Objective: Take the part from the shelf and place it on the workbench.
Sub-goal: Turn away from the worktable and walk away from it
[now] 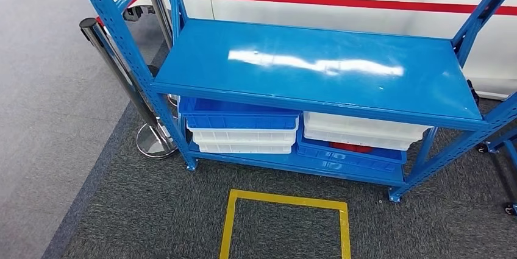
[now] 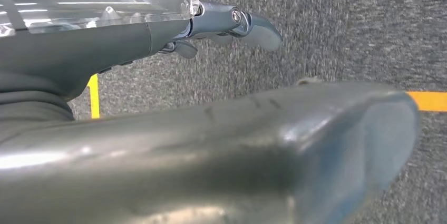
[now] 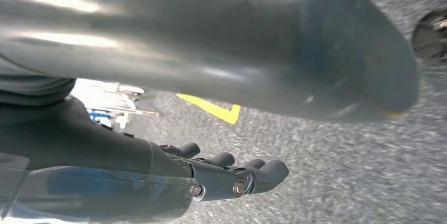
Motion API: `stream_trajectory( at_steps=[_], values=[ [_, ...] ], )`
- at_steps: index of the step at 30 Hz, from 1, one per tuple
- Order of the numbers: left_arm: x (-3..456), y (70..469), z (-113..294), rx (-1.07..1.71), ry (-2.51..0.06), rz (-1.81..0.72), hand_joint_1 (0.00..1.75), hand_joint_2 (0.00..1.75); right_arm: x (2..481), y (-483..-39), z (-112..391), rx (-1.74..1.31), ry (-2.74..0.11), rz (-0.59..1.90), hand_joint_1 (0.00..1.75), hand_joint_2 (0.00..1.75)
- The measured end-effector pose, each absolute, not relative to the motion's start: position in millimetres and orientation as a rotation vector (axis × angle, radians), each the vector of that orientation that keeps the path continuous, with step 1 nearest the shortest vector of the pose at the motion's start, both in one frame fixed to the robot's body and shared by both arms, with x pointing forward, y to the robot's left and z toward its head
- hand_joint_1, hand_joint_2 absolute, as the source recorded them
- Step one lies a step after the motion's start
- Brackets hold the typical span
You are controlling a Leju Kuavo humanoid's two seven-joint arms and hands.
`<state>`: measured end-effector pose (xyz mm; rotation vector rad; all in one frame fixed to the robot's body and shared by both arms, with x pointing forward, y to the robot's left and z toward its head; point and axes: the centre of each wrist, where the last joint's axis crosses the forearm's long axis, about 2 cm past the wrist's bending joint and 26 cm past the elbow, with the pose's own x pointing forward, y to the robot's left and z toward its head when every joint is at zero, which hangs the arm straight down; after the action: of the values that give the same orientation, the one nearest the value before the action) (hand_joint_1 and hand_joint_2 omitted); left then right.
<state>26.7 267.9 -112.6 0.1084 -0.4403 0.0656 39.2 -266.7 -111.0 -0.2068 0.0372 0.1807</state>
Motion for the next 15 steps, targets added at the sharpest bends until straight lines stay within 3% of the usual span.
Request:
stream_trajectory(
  at_steps=[2, 6, 15],
  values=[
    [26.4, 268.6, -112.7, 0.109, -0.444, 0.065, 0.0, 0.0, 38.8, -266.8, -111.0, -0.207, 0.037, 0.181, 0.0, 0.0],
    [24.8, 268.8, -112.8, 0.11, -0.444, 0.065, 0.0, 0.0, 38.7, -267.1, -111.1, -0.206, 0.036, 0.182, 0.0, 1.75],
    [23.8, 273.2, -113.0, 0.125, -0.423, 0.059, 0.0, 0.0, 39.5, -267.1, -111.0, -0.211, 0.04, 0.175, 0.0, 1.75]
  ],
)
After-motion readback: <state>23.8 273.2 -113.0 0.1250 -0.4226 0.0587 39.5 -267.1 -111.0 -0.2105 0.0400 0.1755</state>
